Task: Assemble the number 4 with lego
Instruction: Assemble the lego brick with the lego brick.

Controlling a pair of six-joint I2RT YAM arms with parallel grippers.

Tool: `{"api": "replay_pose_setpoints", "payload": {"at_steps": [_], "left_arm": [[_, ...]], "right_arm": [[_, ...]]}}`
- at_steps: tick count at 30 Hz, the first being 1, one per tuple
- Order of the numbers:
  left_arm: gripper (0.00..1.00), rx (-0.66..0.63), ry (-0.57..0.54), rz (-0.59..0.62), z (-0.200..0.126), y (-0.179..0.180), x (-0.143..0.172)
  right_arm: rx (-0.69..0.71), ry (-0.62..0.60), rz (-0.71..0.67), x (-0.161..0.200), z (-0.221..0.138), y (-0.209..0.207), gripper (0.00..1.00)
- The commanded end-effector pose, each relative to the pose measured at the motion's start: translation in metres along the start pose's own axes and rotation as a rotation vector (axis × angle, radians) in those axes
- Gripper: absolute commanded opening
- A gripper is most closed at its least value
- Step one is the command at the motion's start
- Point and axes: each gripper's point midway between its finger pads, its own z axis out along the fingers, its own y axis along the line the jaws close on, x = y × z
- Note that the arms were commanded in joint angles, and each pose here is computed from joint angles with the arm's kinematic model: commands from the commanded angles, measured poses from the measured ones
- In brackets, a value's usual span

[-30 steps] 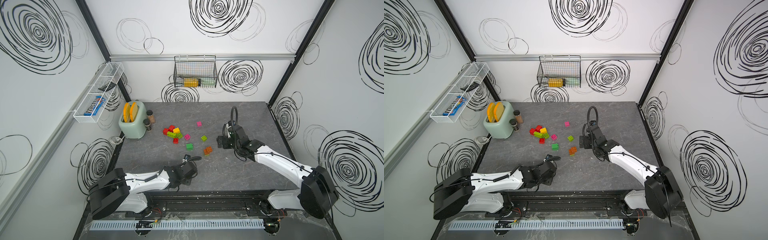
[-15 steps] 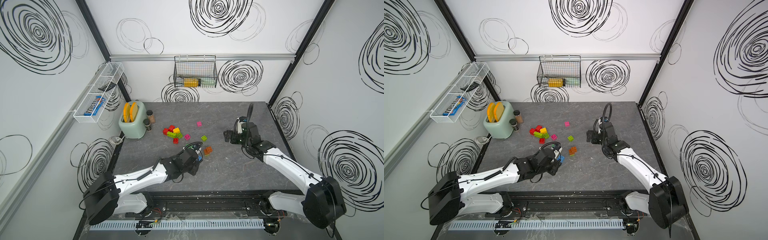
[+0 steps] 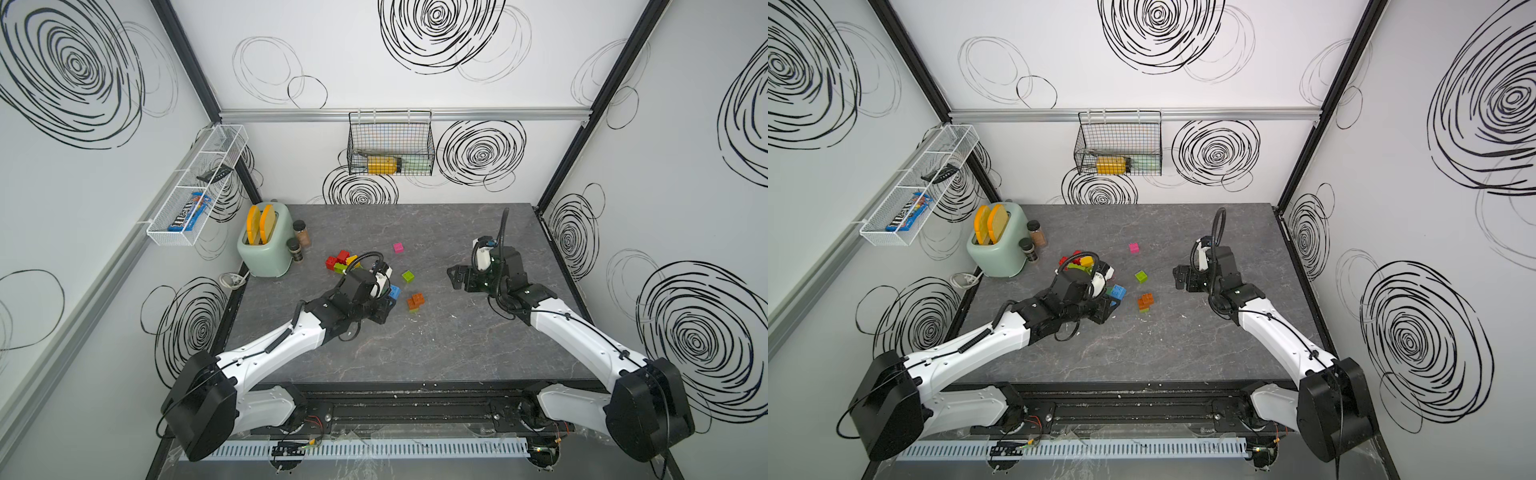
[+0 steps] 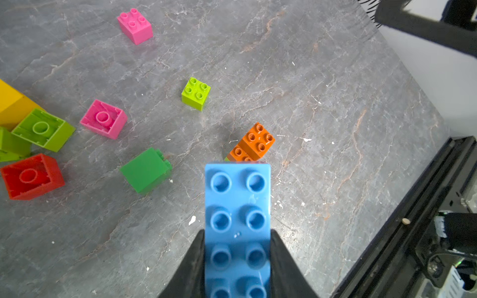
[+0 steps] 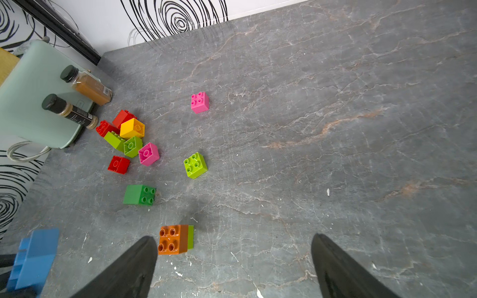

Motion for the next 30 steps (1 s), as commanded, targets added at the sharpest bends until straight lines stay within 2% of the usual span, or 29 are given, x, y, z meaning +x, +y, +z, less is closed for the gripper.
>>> {"api": "replay_pose_setpoints", "payload": {"at_steps": [1, 5, 9, 11, 13, 14, 20, 24, 30], "left_arm": [[0.0, -0.003, 0.008, 0.128, 0.005, -0.003, -0.013], [0.0, 0.028, 0.032, 0.263, 0.017, -0.008, -0.014], [0.0, 0.069, 0.093, 0.424, 0.037, -0.011, -0.007], [0.0, 0.052, 0.133, 0.505, 0.046, -0.005, -0.002], [0.0, 0.034, 0.176, 0.585, 0.054, 0.005, 0.005], [0.0, 0.065, 0.201, 0.631, 0.057, 0.005, 0.012], [0.0, 0.153, 0.193, 0.808, 0.066, 0.006, 0.019], [0.0, 0.174, 0.227, 0.832, 0.071, 0.014, 0.017], [0.0, 0.206, 0.216, 0.818, 0.077, 0.018, 0.012]], "right_arm": [[-0.093, 0.004, -0.069, -0.01, 0.0, 0.019, 0.98], [-0.217, 0.019, -0.085, -0.007, 0.002, 0.037, 0.99], [-0.366, 0.054, -0.088, 0.005, 0.008, 0.056, 0.9], [-0.397, 0.091, -0.055, 0.011, 0.013, 0.059, 0.88], [-0.412, 0.132, -0.025, 0.017, 0.019, 0.06, 0.8], [-0.425, 0.153, -0.021, 0.023, 0.022, 0.062, 0.76], [-0.519, 0.246, -0.001, 0.041, 0.032, 0.072, 0.63], [-0.565, 0.295, 0.017, 0.049, 0.037, 0.077, 0.51], [-0.617, 0.34, 0.043, 0.06, 0.045, 0.085, 0.41]]}}
